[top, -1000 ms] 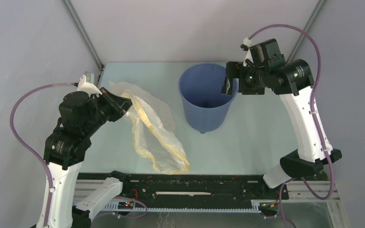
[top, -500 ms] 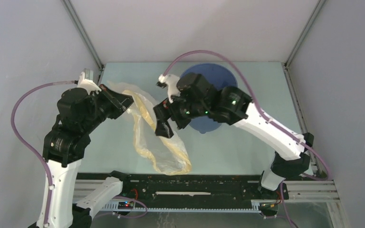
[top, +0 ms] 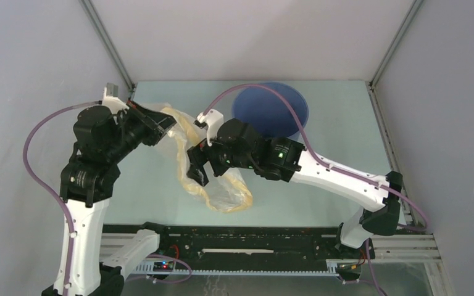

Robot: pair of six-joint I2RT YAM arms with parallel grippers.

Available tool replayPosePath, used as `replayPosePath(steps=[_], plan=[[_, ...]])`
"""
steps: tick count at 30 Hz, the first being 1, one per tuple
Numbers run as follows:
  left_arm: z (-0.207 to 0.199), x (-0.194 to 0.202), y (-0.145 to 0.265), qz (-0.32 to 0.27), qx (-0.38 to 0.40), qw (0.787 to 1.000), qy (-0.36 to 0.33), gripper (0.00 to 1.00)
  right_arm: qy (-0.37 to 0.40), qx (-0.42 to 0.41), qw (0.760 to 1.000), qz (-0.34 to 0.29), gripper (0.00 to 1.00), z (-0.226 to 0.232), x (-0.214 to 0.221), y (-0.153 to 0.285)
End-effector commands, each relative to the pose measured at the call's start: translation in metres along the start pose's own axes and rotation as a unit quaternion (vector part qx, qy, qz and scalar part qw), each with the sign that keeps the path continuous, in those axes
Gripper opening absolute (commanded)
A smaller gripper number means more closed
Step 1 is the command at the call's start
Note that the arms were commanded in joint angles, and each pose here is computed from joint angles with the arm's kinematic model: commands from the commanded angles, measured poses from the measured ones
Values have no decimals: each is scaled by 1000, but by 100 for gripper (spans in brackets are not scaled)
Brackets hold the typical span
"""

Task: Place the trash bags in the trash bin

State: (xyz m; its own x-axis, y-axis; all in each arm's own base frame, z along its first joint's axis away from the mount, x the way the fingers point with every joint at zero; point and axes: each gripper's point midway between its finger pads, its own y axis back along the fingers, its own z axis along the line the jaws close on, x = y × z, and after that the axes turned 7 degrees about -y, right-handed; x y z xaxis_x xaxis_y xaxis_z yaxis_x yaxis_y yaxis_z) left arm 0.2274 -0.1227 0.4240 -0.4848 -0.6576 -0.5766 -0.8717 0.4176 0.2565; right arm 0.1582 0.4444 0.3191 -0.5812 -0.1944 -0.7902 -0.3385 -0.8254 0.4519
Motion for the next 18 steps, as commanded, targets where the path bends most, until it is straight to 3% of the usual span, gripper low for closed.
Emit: replayPosePath(steps=[1, 8, 11, 18], plan=[[-19, -7, -2, -2, 44, 999, 19, 0, 11, 15, 996, -87, 100, 3, -47, 38], [-44, -4, 8, 14, 114, 993, -14, 0, 23, -37, 997, -61, 99, -33, -63, 78], [-41, -6, 18, 0, 102, 994, -28, 0, 17, -78, 995, -60, 100, -38, -72, 81], [-52, -14, 14, -15, 127, 991, 46, 0, -10, -186, 982, -30, 100, 28, -61, 72]])
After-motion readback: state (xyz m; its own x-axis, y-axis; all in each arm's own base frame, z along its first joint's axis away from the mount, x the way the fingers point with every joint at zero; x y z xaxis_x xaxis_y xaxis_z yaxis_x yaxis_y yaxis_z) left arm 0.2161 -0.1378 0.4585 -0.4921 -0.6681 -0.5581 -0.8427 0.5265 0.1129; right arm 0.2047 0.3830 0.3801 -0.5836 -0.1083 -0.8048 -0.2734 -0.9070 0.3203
